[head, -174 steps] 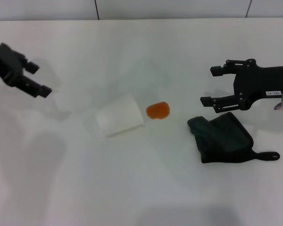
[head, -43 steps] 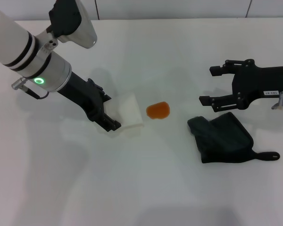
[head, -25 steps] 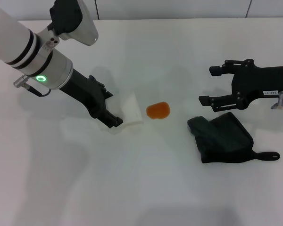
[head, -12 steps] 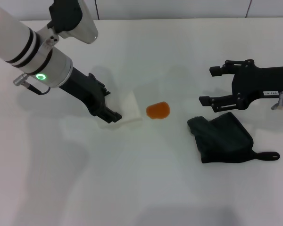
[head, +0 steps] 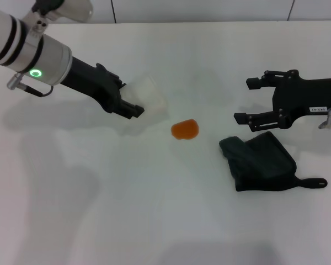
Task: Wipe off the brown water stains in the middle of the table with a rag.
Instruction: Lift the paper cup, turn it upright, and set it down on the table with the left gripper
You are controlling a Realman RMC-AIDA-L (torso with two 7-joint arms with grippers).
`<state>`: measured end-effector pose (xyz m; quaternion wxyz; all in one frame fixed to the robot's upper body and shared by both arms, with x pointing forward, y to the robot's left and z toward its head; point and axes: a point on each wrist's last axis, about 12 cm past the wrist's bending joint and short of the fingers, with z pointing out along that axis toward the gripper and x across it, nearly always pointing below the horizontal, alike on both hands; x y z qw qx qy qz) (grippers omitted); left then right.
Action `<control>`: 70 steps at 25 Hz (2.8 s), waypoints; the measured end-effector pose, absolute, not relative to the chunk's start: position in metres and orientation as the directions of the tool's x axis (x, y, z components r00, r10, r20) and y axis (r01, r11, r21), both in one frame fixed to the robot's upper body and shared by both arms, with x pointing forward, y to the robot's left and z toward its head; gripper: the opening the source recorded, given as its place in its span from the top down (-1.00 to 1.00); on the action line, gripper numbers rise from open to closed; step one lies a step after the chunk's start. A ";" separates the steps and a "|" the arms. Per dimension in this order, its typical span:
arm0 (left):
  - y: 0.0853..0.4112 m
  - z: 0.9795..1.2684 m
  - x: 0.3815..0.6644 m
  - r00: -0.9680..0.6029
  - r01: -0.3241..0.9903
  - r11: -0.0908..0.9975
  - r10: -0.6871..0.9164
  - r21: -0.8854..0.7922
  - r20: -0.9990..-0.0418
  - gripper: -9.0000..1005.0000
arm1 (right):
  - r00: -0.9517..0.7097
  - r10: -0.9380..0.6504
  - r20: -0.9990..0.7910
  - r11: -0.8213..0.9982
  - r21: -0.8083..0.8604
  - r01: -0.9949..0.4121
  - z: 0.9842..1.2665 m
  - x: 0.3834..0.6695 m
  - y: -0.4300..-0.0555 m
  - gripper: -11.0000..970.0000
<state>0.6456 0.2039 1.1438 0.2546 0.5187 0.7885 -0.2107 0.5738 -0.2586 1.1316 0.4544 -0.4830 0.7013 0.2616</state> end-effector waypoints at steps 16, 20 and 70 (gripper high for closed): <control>0.247 1.110 0.614 -0.352 0.853 0.505 0.364 -0.135 -0.862 -0.29 | -0.115 -0.441 -0.890 0.394 -0.077 -0.916 1.133 0.575 -0.257 -0.80; 0.254 1.099 0.604 -0.330 0.843 0.523 0.315 -0.128 -0.890 -0.29 | -0.115 -0.440 -0.890 0.394 -0.077 -0.916 1.133 0.575 -0.257 -0.80; 0.266 1.028 0.556 -0.247 0.730 0.683 0.237 -0.021 -0.940 -0.29 | -0.116 -0.426 -0.897 0.401 -0.073 -0.913 1.134 0.574 -0.258 -0.79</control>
